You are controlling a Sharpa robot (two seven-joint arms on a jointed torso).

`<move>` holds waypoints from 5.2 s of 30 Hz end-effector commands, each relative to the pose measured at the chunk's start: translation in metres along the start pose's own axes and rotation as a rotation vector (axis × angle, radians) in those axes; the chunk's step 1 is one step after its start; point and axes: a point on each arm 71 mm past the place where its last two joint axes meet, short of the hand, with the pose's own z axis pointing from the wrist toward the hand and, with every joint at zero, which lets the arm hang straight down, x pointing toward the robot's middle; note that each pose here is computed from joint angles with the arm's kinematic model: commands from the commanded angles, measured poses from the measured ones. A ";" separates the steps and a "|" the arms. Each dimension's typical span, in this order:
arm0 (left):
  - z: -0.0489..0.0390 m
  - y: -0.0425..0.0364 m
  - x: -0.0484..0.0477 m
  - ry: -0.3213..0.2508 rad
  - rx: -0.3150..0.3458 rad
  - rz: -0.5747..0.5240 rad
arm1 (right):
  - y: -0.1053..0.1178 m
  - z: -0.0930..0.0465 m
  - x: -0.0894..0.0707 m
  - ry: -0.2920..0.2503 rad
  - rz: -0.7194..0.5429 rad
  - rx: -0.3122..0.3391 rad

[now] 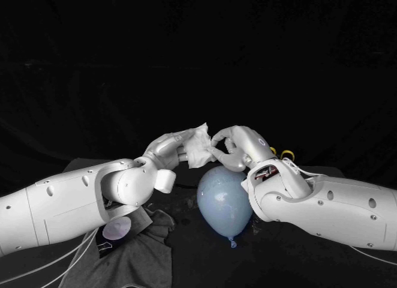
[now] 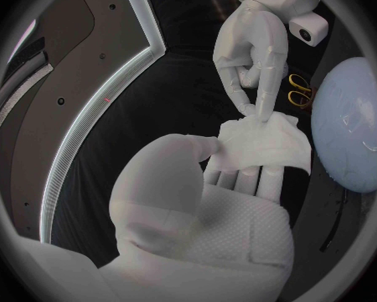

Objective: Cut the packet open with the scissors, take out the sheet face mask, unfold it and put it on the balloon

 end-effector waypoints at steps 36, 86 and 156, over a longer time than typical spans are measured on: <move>0.0026 -0.0058 -0.0041 -0.004 0.047 0.010 | -0.008 -0.014 -0.009 0.038 0.060 0.050; 0.0030 -0.0050 0.0014 0.032 0.048 0.029 | -0.004 0.001 0.004 0.044 0.084 0.025; 0.0006 -0.0039 -0.0012 0.013 0.020 0.028 | 0.008 -0.026 -0.008 -0.008 -0.021 -0.314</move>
